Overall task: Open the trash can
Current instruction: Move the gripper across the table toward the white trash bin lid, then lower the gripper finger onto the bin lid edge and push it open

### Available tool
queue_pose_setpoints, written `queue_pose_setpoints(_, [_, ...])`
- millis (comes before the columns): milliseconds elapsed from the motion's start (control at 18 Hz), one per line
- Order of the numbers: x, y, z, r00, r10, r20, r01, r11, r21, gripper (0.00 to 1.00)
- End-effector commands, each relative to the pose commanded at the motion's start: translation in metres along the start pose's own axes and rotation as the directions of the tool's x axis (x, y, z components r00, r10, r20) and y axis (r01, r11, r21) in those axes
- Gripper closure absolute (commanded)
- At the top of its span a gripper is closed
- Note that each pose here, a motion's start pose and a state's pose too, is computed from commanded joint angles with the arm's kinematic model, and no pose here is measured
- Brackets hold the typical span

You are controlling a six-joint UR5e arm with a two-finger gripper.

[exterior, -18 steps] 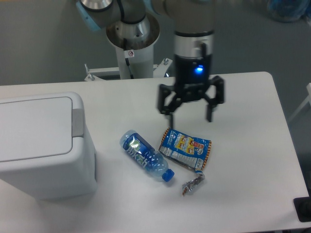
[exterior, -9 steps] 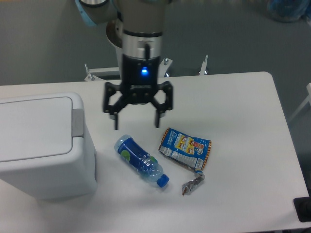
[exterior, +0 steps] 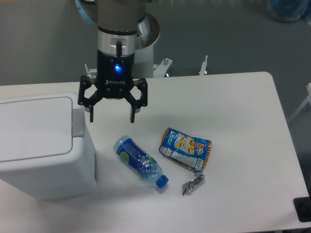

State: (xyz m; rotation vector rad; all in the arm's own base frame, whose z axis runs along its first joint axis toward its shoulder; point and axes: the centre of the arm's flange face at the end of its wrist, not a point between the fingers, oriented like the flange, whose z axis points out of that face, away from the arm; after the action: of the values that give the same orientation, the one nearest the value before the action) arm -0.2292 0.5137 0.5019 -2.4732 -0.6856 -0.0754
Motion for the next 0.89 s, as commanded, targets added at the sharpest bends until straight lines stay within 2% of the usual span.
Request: queue_pose_setpoints(889, [0.005,0.003,0.018,1.0,0.009,-0.01,-0.009,0.999,-0.032,0.0])
